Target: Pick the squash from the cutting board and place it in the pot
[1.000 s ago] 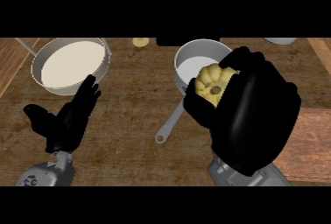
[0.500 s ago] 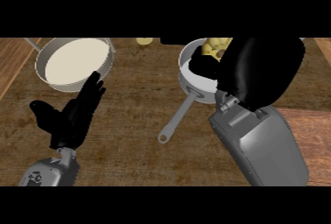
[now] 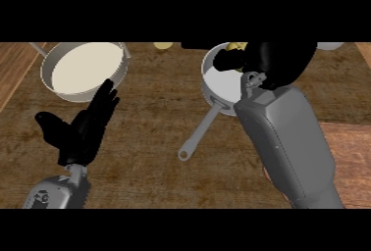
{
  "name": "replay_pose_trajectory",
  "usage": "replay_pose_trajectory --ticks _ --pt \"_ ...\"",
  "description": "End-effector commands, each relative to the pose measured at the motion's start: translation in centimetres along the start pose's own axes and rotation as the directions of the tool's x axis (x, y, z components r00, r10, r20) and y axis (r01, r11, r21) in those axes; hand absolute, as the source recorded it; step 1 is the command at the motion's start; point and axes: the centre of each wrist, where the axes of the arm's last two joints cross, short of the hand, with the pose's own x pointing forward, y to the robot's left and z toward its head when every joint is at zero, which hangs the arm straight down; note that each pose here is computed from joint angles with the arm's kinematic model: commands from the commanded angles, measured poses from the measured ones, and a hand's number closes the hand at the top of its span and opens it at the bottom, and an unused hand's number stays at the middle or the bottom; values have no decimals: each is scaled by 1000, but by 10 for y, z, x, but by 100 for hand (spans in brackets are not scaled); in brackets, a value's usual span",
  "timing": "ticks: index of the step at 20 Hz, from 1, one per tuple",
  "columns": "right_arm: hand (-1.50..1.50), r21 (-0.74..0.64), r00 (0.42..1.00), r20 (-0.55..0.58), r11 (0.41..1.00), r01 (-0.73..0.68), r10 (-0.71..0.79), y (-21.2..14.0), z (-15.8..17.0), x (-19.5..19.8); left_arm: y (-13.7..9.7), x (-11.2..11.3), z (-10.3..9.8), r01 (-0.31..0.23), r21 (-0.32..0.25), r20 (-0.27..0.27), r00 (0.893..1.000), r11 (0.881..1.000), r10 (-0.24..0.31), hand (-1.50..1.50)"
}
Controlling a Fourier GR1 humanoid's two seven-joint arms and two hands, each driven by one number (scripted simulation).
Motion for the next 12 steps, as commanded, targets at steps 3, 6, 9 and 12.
replay_pose_trajectory --ticks 3,6,9,12 --pt "-150 101 927 -341 974 202 -157 13 -20 -11 2 -4 0 11 -4 -7 1000 1000 -11 0" --pt "-150 81 900 -334 943 323 -280 19 -19 -16 -6 -1 -2 3 -2 6 1000 1000 -3 0" --pt "-150 -9 870 -278 907 421 -407 24 -22 -24 -1 -11 -1 -4 -3 2 1000 1000 4 0" --pt "-150 -175 831 -171 847 503 -529 0 -18 -15 6 -10 -2 14 9 -2 1000 1000 -14 0"
